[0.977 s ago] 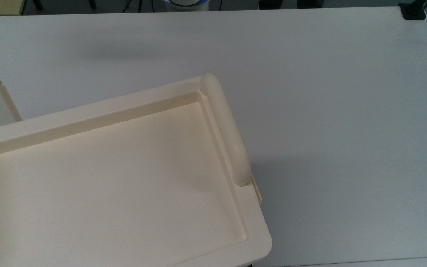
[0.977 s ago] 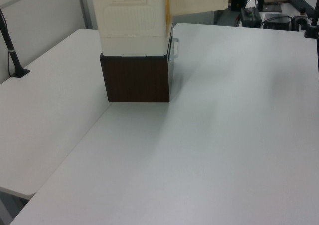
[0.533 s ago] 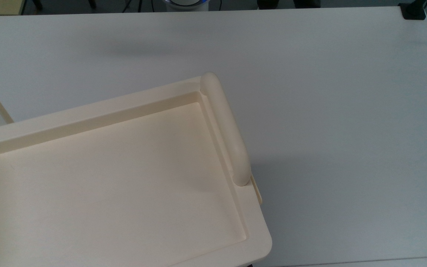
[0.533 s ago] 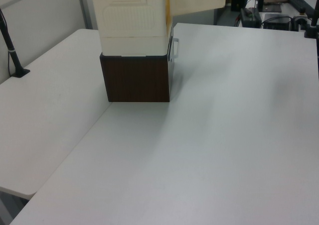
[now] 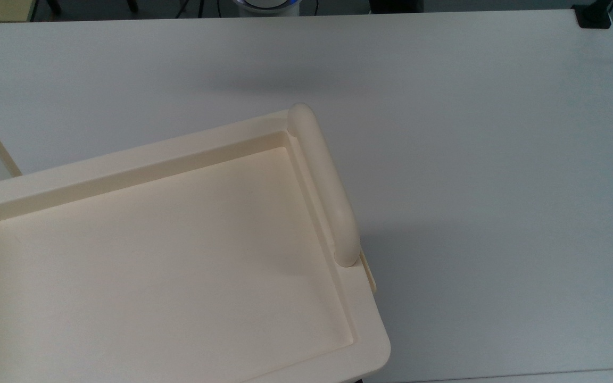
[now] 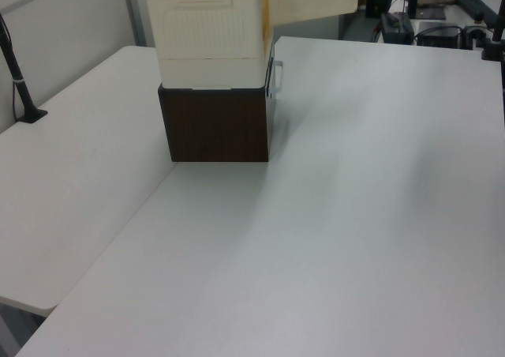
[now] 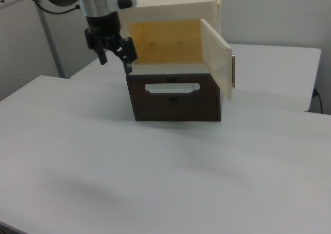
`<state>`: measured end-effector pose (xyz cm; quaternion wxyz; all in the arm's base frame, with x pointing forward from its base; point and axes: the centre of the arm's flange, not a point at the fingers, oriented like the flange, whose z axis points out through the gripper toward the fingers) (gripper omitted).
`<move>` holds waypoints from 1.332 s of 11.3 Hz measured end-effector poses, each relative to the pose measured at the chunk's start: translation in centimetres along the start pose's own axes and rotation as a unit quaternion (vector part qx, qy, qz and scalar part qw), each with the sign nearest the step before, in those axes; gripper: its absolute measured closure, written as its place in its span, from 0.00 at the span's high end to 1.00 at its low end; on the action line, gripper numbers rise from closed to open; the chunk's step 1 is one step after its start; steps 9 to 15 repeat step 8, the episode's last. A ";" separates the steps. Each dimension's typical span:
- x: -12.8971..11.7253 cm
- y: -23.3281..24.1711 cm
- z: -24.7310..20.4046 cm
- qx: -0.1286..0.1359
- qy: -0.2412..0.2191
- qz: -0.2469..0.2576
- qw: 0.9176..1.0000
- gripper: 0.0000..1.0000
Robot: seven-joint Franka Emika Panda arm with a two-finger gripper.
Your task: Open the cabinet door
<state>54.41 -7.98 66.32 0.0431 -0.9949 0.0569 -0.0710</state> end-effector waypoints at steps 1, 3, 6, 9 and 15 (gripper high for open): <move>-0.1 -1.8 0.4 -0.004 -0.010 0.006 1.000 1.00; -0.8 -4.5 1.3 -0.021 -0.041 -0.008 0.999 1.00; -0.6 -7.8 3.8 -0.068 -0.061 -0.041 0.995 1.00; -0.4 -8.0 4.4 -0.073 -0.065 -0.042 0.994 1.00; -0.4 -8.0 4.4 -0.073 -0.065 -0.042 0.994 1.00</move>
